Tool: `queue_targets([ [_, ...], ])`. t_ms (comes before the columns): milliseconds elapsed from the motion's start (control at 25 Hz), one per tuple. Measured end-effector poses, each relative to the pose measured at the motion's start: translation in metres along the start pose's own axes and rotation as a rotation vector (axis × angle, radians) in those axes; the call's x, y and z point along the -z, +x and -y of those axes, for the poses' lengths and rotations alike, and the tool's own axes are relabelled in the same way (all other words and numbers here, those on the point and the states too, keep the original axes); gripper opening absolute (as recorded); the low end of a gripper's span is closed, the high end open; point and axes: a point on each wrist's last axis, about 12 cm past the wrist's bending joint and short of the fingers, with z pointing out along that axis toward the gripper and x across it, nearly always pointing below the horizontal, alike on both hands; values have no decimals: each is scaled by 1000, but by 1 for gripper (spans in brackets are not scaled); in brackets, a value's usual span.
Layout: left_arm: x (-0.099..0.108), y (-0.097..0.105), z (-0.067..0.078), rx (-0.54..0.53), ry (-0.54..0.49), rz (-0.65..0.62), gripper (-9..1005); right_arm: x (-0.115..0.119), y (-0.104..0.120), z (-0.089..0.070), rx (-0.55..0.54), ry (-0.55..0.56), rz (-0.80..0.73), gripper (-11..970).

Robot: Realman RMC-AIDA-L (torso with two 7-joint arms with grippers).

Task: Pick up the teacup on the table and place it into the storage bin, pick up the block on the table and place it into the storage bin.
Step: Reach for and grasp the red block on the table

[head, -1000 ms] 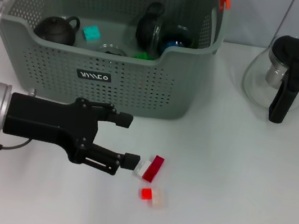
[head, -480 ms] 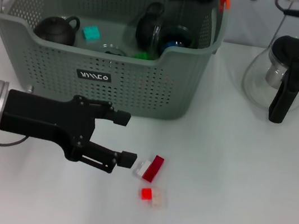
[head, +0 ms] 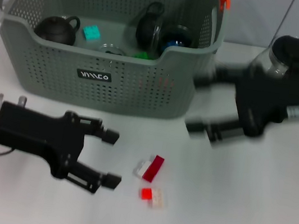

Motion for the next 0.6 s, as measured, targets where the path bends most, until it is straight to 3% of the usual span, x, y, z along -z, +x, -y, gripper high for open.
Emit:
queue_targets([
  [240,-1,2,-1,0,-7,-29,946,-16,43,-7,-96,-12,-144,902],
  [600,-3,1,-2,0,-7,-22,947,-75,72,11,-92,66,-271,899],
])
